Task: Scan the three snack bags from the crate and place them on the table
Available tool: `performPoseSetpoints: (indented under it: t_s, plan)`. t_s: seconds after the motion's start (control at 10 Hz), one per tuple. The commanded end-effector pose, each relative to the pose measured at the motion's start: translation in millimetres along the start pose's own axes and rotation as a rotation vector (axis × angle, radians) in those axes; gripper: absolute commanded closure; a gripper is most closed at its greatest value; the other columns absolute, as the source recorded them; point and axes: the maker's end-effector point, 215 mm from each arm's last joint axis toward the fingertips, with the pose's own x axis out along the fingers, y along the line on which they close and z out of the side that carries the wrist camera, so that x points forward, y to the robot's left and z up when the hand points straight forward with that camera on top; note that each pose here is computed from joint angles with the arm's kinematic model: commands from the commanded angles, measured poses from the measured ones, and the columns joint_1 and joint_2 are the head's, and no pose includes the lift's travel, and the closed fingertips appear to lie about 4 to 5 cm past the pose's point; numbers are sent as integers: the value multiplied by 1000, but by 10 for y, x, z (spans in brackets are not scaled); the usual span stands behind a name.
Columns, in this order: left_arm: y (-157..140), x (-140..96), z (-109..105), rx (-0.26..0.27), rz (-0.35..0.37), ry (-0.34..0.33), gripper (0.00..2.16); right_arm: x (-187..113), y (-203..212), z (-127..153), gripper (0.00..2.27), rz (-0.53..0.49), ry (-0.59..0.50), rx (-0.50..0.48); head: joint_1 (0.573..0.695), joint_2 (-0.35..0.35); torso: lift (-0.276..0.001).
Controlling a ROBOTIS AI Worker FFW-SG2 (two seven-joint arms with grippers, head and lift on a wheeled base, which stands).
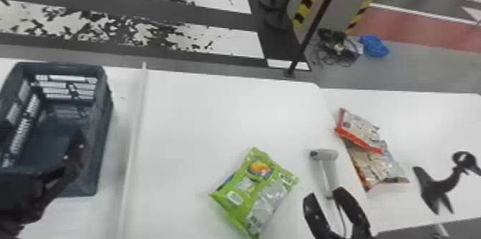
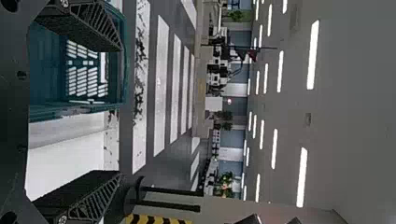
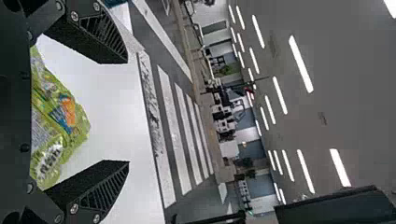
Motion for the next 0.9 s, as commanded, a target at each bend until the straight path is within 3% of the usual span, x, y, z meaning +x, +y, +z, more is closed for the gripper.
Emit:
performPoseSetpoints:
  t_s: [0.0, 0.2, 0.3, 0.4, 0.5, 0.8]
  plan:
    - [105, -57, -14, -3, 19, 2, 56, 43, 366, -242, 208, 74, 50, 29, 695, -172, -37]
    - [120, -58, -11, 1, 16, 1, 56, 5, 862, -598, 248, 174, 124, 59, 695, -73, -37]
    - [122, -54, -13, -1, 16, 1, 56, -13, 1036, -812, 704, 213, 179, 75, 695, -20, -37]
    - [128, -45, -8, 1, 16, 0, 56, 3, 1104, -1024, 1585, 228, 244, 106, 695, 36, -37]
    - [132, -29, -16, -6, 13, 1, 56, 39, 1074, -1263, 2074, 227, 318, 132, 695, 80, -37]
    - [178, -1, -6, -21, 12, -4, 56, 128, 908, -1500, 2165, 216, 350, 130, 695, 106, -37]
